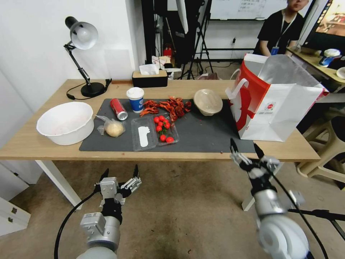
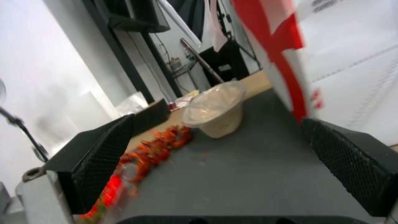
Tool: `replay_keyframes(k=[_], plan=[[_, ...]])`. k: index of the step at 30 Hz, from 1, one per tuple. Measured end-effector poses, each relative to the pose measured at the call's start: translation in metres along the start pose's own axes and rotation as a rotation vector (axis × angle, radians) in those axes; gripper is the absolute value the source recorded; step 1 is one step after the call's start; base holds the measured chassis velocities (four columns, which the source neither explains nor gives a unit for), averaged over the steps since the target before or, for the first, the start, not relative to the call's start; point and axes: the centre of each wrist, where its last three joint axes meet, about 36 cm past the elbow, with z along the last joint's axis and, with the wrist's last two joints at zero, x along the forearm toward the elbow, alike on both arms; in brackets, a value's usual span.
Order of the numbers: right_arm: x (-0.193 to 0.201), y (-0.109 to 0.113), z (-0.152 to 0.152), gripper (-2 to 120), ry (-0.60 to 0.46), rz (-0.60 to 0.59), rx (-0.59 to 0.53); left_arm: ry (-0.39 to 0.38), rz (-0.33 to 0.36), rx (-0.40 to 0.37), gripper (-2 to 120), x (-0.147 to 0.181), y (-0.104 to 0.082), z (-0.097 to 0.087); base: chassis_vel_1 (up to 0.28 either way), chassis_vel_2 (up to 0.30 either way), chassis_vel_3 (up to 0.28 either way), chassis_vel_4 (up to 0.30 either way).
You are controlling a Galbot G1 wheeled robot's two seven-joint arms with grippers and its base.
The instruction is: Pick up the trash from the table and place it into the takeout bag.
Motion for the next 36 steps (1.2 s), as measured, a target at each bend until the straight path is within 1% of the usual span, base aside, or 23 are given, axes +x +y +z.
replay_keyframes(k=[6,7,9,10,13,16,17,19,21,22,25,26,29,30,32,33,35,36], plan=[[-0.009,0.005,-0.002,100,0.011,0.001,-0.045,0.000,-0.002,0.001,100,0.000,0.000,0.000,0.000,0.000,0.000,0.000],[-0.016,0.009,-0.002,100,0.024,0.004,-0.083,-0.001,-0.004,0.002,100,0.001,0.000,0.001,0.000,0.000,0.000,0.000],[-0.025,0.014,-0.003,100,0.037,0.006,-0.123,-0.002,-0.006,0.002,100,0.001,0.000,0.001,0.000,0.000,0.000,0.000],[-0.025,0.014,-0.003,100,0.037,0.006,-0.123,-0.002,-0.006,0.002,100,0.001,0.000,0.001,0.000,0.000,0.000,0.000],[-0.041,0.021,-0.001,100,0.061,0.018,-0.185,-0.003,-0.009,0.002,100,0.001,0.000,0.001,0.000,0.000,0.000,0.000],[-0.049,0.024,0.000,100,0.072,0.028,-0.214,-0.005,-0.011,0.001,100,0.001,0.000,0.001,0.000,0.000,0.000,0.000],[-0.063,0.029,0.002,100,0.087,0.042,-0.259,-0.006,-0.013,0.001,100,0.001,0.001,0.001,0.000,0.000,0.000,0.000],[-0.067,0.030,0.002,100,0.093,0.049,-0.275,-0.006,-0.015,0.001,100,0.001,0.001,0.001,0.000,0.000,0.000,0.000],[-0.107,0.047,0.004,100,0.129,0.109,-0.392,-0.012,-0.020,0.003,100,0.000,0.001,0.003,0.000,0.000,0.000,0.000],[-0.107,0.047,0.004,100,0.129,0.109,-0.392,-0.012,-0.020,0.003,100,0.000,0.001,0.003,0.000,0.000,0.000,0.000],[-0.143,0.060,0.007,100,0.162,0.186,-0.474,-0.012,-0.023,0.006,100,0.000,0.001,0.004,0.000,0.000,0.000,0.000],[-0.143,0.060,0.007,100,0.162,0.186,-0.474,-0.012,-0.023,0.006,100,0.000,0.001,0.004,0.000,0.000,0.000,0.000],[-0.180,0.066,0.016,100,0.196,0.275,-0.520,-0.009,-0.026,0.005,100,0.000,0.002,0.005,0.000,0.000,0.000,0.000],[-0.180,0.066,0.016,100,0.196,0.275,-0.520,-0.009,-0.026,0.005,100,0.000,0.002,0.005,0.000,0.000,0.000,0.000],[-0.201,0.068,0.016,100,0.197,0.304,-0.545,-0.008,-0.029,0.001,100,0.000,0.003,0.005,0.000,0.000,0.000,0.000],[-0.201,0.068,0.016,100,0.197,0.304,-0.545,-0.008,-0.029,0.001,100,0.000,0.003,0.005,0.000,0.000,0.000,0.000],[-0.217,0.067,0.013,96,0.197,0.315,-0.573,-0.007,-0.030,-0.002,100,0.000,0.004,0.006,0.000,0.000,0.000,0.000],[-0.217,0.067,0.013,96,0.197,0.315,-0.573,-0.007,-0.030,-0.002,100,0.000,0.004,0.006,0.000,0.000,0.000,0.000]])
